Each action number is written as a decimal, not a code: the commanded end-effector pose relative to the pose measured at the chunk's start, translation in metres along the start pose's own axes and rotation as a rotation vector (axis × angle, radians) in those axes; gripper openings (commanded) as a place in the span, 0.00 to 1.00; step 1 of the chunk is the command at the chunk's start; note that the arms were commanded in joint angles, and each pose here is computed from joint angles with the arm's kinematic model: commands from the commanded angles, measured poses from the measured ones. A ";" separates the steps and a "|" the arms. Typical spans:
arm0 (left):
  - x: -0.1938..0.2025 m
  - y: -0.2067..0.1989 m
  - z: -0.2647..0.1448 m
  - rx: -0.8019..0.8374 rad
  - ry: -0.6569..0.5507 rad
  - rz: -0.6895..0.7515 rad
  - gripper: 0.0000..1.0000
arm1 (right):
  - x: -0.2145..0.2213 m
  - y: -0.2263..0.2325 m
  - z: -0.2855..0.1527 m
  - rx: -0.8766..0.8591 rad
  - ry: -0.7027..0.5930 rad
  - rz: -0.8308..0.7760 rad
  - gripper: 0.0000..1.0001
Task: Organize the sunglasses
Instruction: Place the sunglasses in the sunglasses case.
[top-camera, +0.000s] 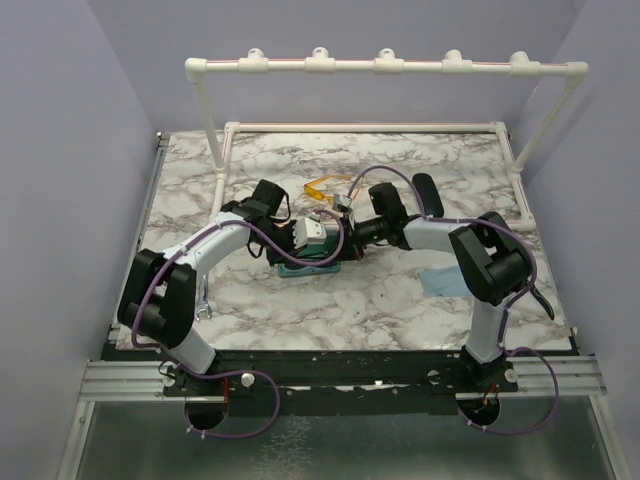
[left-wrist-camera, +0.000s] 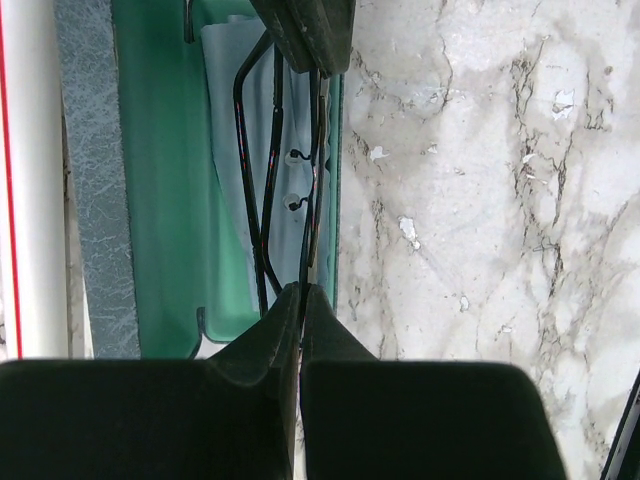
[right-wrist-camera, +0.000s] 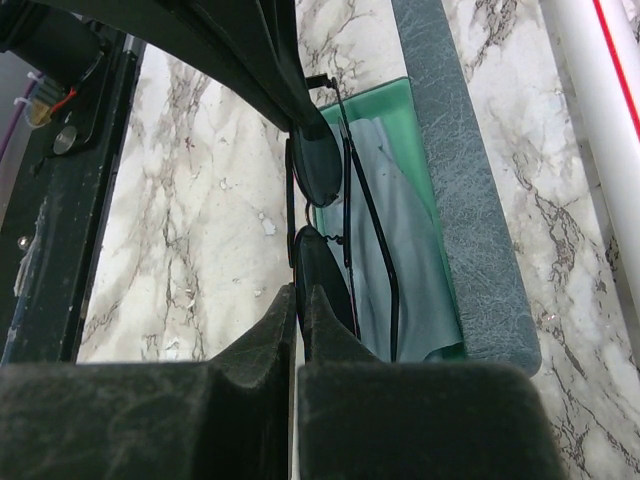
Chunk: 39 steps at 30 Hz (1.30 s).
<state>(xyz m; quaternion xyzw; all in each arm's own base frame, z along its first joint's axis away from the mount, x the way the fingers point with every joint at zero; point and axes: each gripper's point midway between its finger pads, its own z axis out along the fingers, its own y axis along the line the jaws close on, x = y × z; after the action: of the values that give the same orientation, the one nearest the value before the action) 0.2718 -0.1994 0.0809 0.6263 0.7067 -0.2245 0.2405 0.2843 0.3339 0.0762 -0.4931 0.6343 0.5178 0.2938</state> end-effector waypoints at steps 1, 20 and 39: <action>-0.002 -0.007 0.011 0.044 -0.026 -0.014 0.00 | 0.004 -0.009 0.004 0.029 0.018 0.029 0.01; 0.018 0.008 0.020 -0.001 0.035 -0.009 0.00 | 0.016 -0.021 0.009 0.066 0.023 0.107 0.05; 0.021 0.014 0.013 -0.037 0.058 0.069 0.41 | 0.012 -0.036 0.012 0.116 0.022 0.137 0.24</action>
<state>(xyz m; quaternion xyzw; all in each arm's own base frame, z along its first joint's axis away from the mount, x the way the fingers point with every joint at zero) 0.2853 -0.1949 0.0576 0.6409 0.7024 -0.1975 0.2385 0.3034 0.3387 0.0534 -0.4416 0.6877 0.5061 0.2757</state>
